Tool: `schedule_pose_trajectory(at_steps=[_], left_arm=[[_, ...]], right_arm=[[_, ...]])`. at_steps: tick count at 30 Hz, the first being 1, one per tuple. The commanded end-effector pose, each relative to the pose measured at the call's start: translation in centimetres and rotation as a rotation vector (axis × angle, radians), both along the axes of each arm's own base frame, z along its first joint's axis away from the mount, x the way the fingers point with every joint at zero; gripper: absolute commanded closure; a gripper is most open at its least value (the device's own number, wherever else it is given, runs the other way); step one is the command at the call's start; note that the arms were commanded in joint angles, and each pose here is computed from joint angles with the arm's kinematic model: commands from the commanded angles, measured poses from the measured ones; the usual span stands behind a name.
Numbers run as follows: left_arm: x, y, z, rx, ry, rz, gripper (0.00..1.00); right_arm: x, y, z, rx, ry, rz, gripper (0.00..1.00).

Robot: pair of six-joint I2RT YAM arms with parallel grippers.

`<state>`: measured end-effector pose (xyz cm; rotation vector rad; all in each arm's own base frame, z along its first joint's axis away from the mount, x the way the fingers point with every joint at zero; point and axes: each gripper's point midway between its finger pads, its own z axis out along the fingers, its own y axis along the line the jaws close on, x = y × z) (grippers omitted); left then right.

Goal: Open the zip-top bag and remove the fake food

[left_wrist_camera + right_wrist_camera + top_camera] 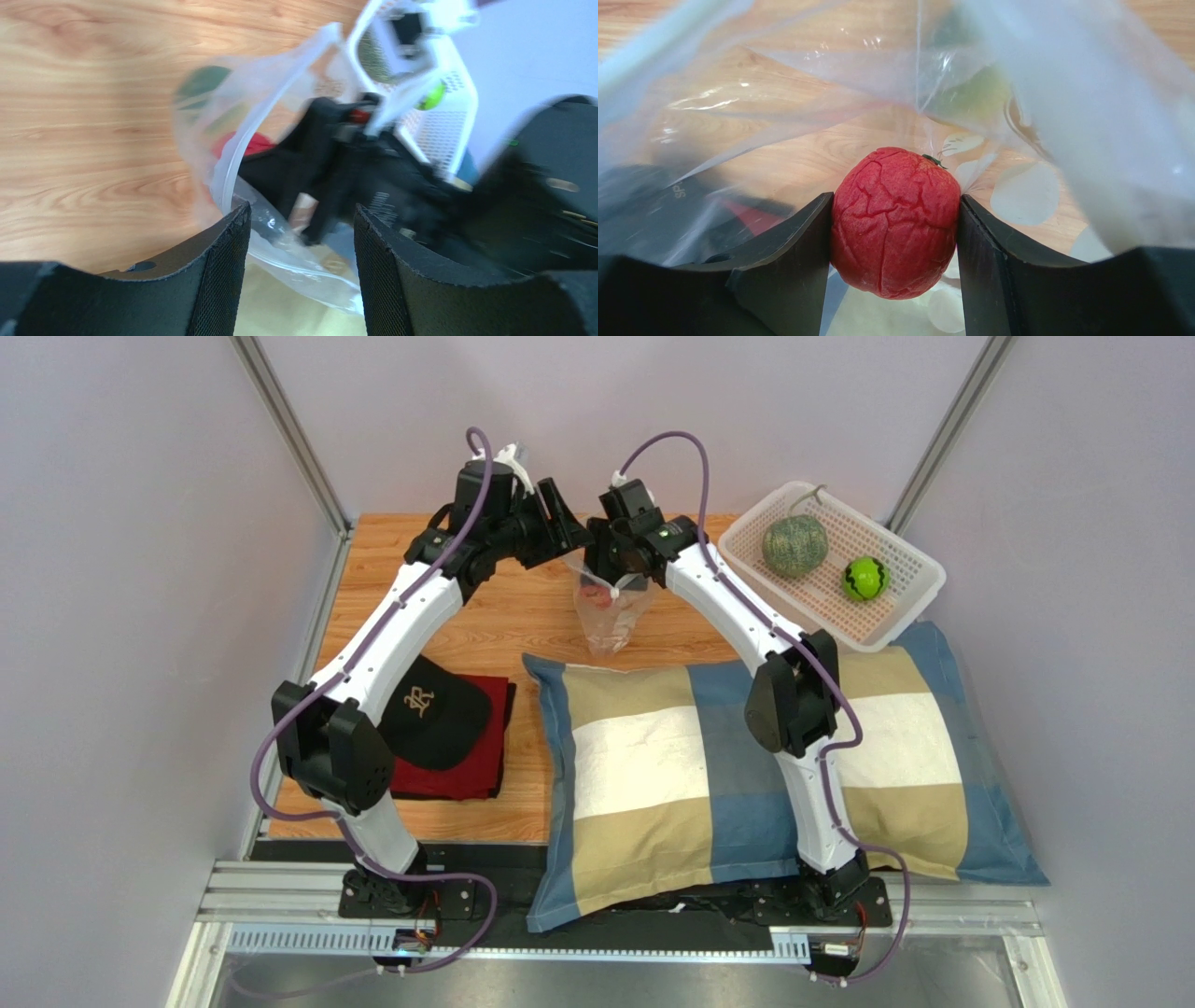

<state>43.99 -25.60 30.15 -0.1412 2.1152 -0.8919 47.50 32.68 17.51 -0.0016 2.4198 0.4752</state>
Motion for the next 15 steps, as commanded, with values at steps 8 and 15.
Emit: schedule_pose_trajectory(at_steps=[8,15], left_arm=[[-0.2,1.6,-1.7,0.098,0.050,0.051,0.37],[-1.6,2.5,-0.5,0.113,0.020,0.052,0.29]], right_arm=[[-0.9,0.5,5.4,0.095,-0.101,0.029,1.00],[-0.8,0.5,5.5,0.096,-0.109,0.034,1.00]])
